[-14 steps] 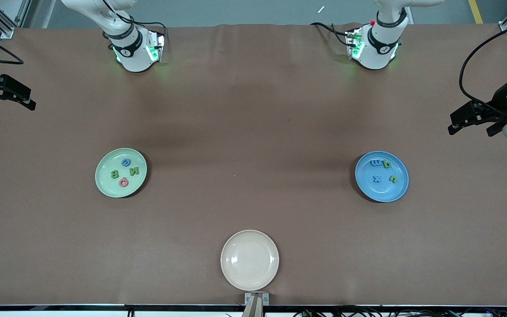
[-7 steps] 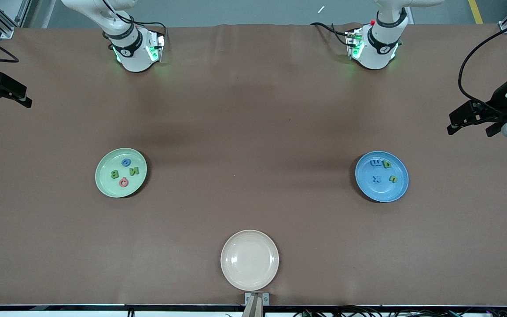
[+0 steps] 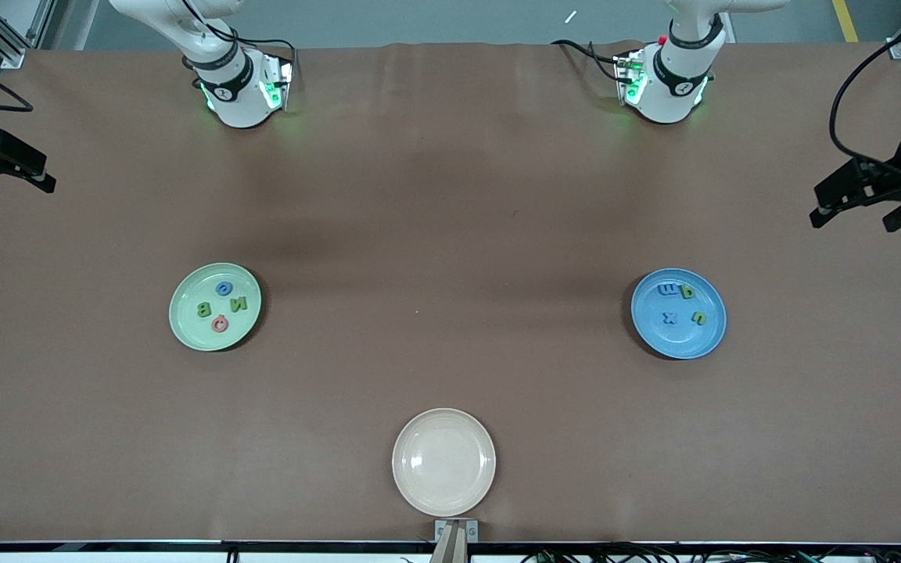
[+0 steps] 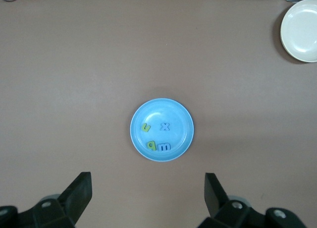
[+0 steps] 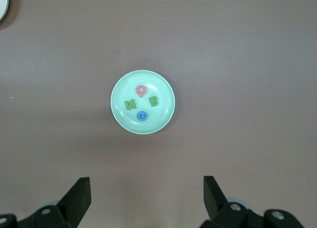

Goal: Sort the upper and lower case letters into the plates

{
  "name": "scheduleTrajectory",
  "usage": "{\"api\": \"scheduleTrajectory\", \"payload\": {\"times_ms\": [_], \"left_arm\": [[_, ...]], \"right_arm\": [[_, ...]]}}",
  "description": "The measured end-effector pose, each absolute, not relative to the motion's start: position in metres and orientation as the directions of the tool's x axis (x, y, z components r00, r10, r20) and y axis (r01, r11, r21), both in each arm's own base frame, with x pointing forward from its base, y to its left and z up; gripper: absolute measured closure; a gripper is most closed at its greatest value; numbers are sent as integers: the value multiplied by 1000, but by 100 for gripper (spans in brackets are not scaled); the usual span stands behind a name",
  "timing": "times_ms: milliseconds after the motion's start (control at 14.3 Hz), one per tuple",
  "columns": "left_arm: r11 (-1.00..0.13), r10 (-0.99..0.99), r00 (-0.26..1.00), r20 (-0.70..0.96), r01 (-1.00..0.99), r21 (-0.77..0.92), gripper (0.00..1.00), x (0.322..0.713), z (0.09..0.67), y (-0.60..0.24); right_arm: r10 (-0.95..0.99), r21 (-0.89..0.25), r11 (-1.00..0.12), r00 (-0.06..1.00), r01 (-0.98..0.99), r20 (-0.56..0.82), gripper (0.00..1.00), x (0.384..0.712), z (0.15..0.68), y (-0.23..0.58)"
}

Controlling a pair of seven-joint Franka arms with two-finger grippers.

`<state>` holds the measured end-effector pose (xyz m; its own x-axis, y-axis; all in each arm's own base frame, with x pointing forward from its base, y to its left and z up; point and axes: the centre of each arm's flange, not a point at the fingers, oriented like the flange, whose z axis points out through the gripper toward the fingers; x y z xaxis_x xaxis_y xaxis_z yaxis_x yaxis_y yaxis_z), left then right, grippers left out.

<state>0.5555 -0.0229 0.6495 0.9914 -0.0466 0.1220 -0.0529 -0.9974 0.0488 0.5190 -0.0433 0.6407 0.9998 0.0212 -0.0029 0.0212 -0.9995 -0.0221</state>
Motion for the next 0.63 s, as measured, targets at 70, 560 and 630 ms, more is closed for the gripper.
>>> {"api": "scheduleTrajectory", "payload": {"times_ms": [70,560,630], "left_arm": [[-997,-48,994,103,-53,49,0,552,652,-23],[-997,-51,999,13,-52,51,0,544,645,-22],[-997,-51,999,13,-52,51,0,544,645,-22]], "right_arm": [[23,-21,-1000,1000,23,2,0,520,641,-43],[44,1,-999,999,44,11,0,521,642,-34],[44,1,-999,999,44,9,0,521,642,-34]]}}
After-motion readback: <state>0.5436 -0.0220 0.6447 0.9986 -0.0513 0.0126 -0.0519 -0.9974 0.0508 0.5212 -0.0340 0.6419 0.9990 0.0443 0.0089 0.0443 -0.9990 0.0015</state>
